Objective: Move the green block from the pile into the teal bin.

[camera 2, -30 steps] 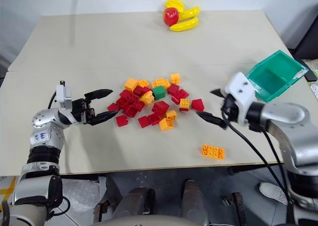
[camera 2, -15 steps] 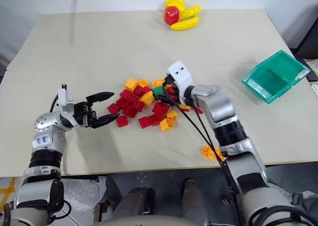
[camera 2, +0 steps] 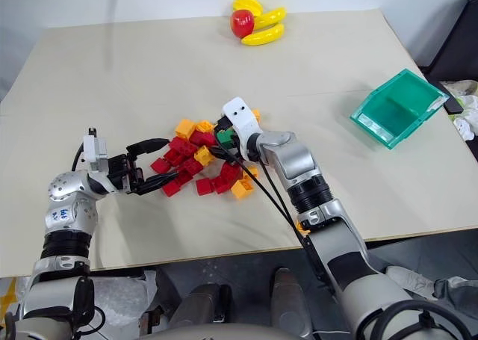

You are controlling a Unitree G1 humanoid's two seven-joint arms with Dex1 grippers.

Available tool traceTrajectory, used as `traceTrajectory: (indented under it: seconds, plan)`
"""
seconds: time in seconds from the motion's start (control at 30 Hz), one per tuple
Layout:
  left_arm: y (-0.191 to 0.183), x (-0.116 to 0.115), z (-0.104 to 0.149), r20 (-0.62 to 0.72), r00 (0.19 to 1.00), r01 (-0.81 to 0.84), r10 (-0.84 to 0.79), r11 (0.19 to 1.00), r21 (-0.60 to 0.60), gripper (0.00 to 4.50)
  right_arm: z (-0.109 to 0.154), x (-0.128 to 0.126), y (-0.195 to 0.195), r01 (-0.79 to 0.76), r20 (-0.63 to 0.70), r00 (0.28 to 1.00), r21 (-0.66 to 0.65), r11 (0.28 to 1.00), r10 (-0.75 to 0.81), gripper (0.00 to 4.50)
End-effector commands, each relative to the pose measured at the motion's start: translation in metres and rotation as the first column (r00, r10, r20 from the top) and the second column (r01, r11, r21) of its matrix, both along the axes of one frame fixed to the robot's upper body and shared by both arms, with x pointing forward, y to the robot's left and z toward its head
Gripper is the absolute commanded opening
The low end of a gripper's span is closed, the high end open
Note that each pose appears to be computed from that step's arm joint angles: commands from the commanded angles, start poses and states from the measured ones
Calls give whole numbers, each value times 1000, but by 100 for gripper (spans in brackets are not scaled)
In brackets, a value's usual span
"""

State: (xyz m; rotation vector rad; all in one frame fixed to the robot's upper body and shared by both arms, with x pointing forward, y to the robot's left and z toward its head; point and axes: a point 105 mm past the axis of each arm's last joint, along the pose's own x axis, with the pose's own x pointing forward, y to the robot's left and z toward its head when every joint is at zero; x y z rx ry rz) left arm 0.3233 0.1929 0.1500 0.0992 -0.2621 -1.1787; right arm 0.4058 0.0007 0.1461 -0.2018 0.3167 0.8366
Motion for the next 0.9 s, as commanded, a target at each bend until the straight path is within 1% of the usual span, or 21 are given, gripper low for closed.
traceTrajectory:
  seconds: [0.03,0.1,0.13,0.23,0.37,0.5,0.57,0.63,0.67,0.73,0.8,0.83,0.9]
  plan:
    - [0,1,10,39,999,1,0,1000,-15,450,16,1,-2,17,47,999,48,999,-19,316]
    - [-3,2,11,40,999,7,-6,1000,-16,450,24,-2,-5,14,67,998,65,998,-19,257]
    - [-5,2,11,40,999,15,-15,1000,-16,450,31,-4,-9,17,84,996,75,997,-23,249]
    - [-14,3,11,36,999,38,-38,999,-15,450,49,-13,-19,13,134,991,97,995,-26,249]
    - [-37,5,11,32,995,94,-94,996,0,450,81,-30,-44,18,228,972,133,991,-48,249]
    - [-60,7,14,56,989,137,-138,990,26,450,98,-42,-73,58,303,948,128,990,-95,249]
    - [-84,12,15,92,984,148,-153,987,61,450,97,-49,-118,169,331,926,66,983,-181,249]
    - [-99,14,18,119,979,159,-167,985,73,450,97,-55,-143,237,346,910,24,971,-230,249]
    - [-109,18,19,132,978,152,-161,985,77,450,95,-59,-163,291,345,898,1,957,-273,249]
    - [-132,22,24,155,973,160,-171,984,83,450,95,-66,-202,398,355,863,-40,917,-359,249]
    - [-145,29,25,155,977,131,-145,987,98,450,97,-70,-229,477,368,828,-67,876,-422,249]
    - [-151,33,26,157,979,116,-133,987,110,450,98,-70,-244,521,375,805,-79,850,-459,249]
    - [-170,35,26,157,977,124,-144,984,132,450,101,-69,-282,628,400,734,-96,772,-548,249]
